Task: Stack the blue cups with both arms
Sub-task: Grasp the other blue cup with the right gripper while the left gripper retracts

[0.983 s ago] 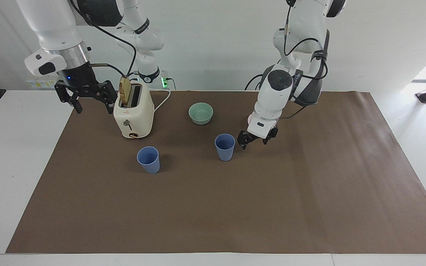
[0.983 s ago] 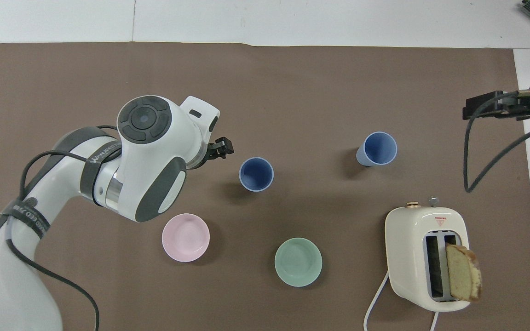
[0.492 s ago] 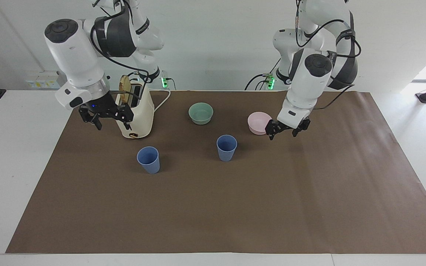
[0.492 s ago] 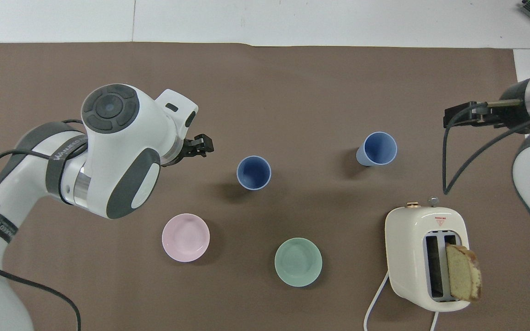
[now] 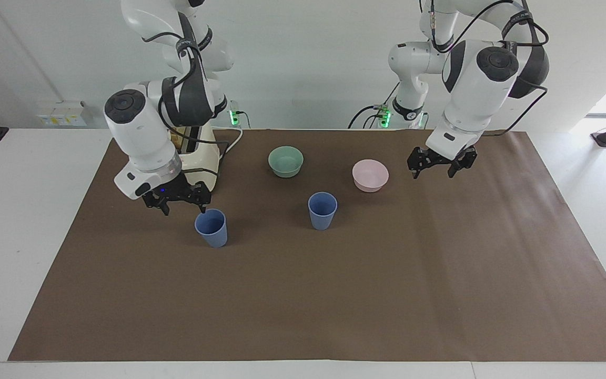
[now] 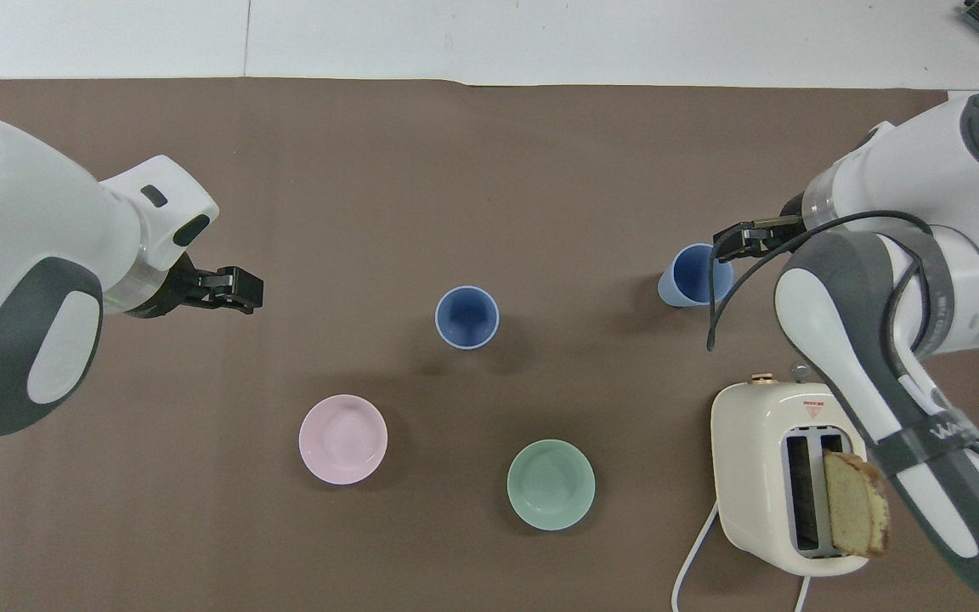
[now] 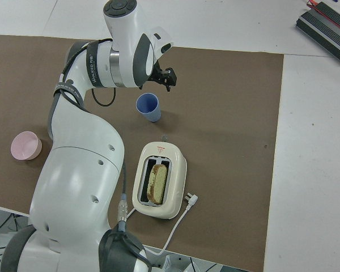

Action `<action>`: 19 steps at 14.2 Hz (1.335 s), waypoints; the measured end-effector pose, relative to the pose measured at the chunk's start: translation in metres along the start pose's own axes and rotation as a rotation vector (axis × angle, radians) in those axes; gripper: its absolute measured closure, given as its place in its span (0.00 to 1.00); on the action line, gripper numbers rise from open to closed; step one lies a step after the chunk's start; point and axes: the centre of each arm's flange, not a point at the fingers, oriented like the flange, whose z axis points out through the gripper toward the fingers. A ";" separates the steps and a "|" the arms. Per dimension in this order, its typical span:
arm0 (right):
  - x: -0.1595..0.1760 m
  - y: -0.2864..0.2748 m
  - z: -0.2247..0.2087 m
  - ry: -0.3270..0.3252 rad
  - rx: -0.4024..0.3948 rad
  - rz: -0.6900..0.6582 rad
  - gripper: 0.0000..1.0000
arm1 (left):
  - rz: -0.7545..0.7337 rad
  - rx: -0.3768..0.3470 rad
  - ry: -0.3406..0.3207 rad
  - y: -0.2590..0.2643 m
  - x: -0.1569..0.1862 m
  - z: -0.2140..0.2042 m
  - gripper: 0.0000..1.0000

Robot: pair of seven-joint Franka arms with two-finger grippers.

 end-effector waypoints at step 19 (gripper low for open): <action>-0.004 0.000 0.066 0.010 0.010 -0.062 0.89 | 0.040 -0.030 0.035 -0.090 -0.017 -0.090 0.00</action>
